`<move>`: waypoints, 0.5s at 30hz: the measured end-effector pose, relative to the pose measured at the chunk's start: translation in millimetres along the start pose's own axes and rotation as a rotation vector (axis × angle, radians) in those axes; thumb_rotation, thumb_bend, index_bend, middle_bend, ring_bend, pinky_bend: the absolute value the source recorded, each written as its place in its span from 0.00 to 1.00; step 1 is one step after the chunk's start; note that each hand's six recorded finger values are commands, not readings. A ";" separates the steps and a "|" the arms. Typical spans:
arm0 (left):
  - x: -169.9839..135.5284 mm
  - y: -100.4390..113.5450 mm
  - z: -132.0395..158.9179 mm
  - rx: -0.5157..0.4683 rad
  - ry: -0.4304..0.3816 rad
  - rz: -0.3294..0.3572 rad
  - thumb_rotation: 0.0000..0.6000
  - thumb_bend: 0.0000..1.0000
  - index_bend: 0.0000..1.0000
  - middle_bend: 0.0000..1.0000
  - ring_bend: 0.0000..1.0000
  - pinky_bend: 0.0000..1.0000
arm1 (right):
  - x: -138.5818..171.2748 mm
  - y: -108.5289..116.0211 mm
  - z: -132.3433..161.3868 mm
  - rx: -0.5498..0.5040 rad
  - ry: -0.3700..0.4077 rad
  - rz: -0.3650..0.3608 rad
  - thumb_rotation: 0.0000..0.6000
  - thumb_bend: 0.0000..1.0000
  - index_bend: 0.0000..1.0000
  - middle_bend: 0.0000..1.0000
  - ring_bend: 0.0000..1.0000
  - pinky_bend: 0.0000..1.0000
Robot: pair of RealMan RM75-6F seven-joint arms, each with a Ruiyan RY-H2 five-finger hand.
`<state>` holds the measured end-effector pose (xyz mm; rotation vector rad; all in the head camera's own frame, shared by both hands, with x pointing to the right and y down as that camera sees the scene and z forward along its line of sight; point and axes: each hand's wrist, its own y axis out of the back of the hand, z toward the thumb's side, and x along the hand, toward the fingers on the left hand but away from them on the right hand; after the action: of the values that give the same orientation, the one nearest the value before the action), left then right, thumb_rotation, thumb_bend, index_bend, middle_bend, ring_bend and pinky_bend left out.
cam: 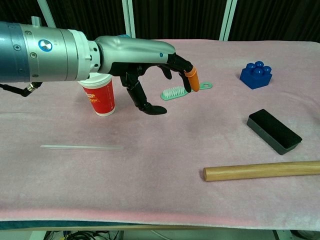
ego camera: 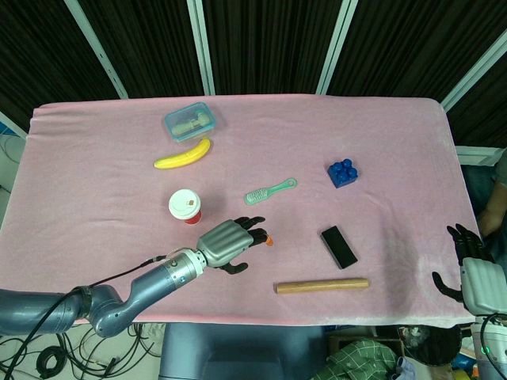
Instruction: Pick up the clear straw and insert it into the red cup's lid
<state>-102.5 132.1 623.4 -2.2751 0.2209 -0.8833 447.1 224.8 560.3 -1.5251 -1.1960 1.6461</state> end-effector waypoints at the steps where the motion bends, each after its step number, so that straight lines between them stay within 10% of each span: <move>1: 0.3 -0.7 -1.0 0.001 0.003 -0.002 1.00 0.36 0.24 0.23 0.01 0.17 | 0.0 0.1 -0.1 0.000 -0.001 0.000 1.00 0.24 0.08 0.03 0.06 0.18; 15: -1.0 -3.8 -6.7 0.016 0.020 -0.010 1.00 0.36 0.24 0.23 0.01 0.17 | -0.7 0.3 -0.3 0.002 -0.002 -0.002 1.00 0.24 0.08 0.03 0.06 0.18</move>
<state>-108.0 131.9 629.0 -2.2548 0.2103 -0.9109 447.5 224.1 560.4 -1.5212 -1.1966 1.6471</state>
